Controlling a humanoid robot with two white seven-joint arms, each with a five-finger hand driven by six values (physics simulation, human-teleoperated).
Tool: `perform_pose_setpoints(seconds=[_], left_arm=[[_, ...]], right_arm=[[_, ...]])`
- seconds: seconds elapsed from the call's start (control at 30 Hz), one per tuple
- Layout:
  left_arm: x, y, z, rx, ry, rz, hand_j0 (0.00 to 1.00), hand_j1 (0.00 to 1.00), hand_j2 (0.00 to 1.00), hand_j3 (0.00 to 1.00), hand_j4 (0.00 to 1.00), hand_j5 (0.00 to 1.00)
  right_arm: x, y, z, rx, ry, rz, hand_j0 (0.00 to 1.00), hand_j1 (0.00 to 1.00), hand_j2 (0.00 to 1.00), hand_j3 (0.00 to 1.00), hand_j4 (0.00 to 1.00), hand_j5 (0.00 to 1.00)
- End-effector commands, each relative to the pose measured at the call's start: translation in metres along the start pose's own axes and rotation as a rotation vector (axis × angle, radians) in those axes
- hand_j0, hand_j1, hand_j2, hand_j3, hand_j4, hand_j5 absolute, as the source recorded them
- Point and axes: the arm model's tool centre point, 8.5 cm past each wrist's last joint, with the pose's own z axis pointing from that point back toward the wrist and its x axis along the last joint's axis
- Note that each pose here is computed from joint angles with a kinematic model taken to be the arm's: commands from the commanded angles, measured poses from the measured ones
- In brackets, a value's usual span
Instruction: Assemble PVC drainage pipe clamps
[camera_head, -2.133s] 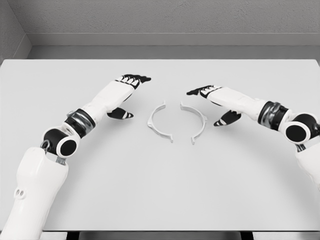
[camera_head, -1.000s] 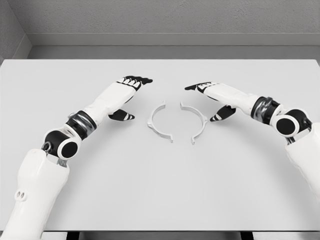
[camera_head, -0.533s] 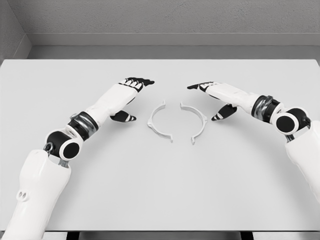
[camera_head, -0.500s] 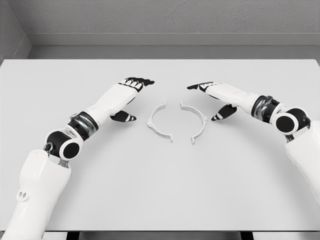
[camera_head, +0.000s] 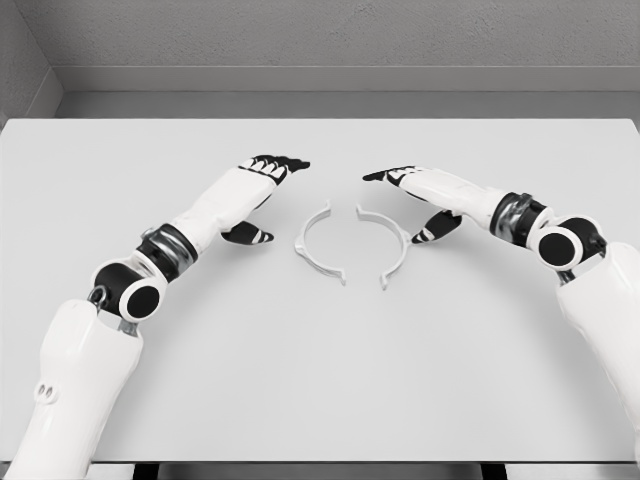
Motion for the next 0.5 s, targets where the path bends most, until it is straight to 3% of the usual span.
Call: perform_pose_setpoints(seconds=[0.0, 0.47], left_arm=[[0.000, 0.001, 0.000, 0.005, -0.001, 0.004, 1.00, 1.00, 1.00, 1.00, 1.00, 1.00], [0.010, -0.009, -0.006, -0.018, -0.023, 0.011, 1.00, 1.00, 1.00, 1.00, 1.00, 1.00]], right_arm=[[0.001, -0.001, 0.000, -0.005, -0.004, -0.004, 1.00, 1.00, 1.00, 1.00, 1.00, 1.00], [0.001, -0.002, 0.002, -0.007, -0.006, 0.001, 1.00, 1.00, 1.00, 1.00, 1.00, 1.00]])
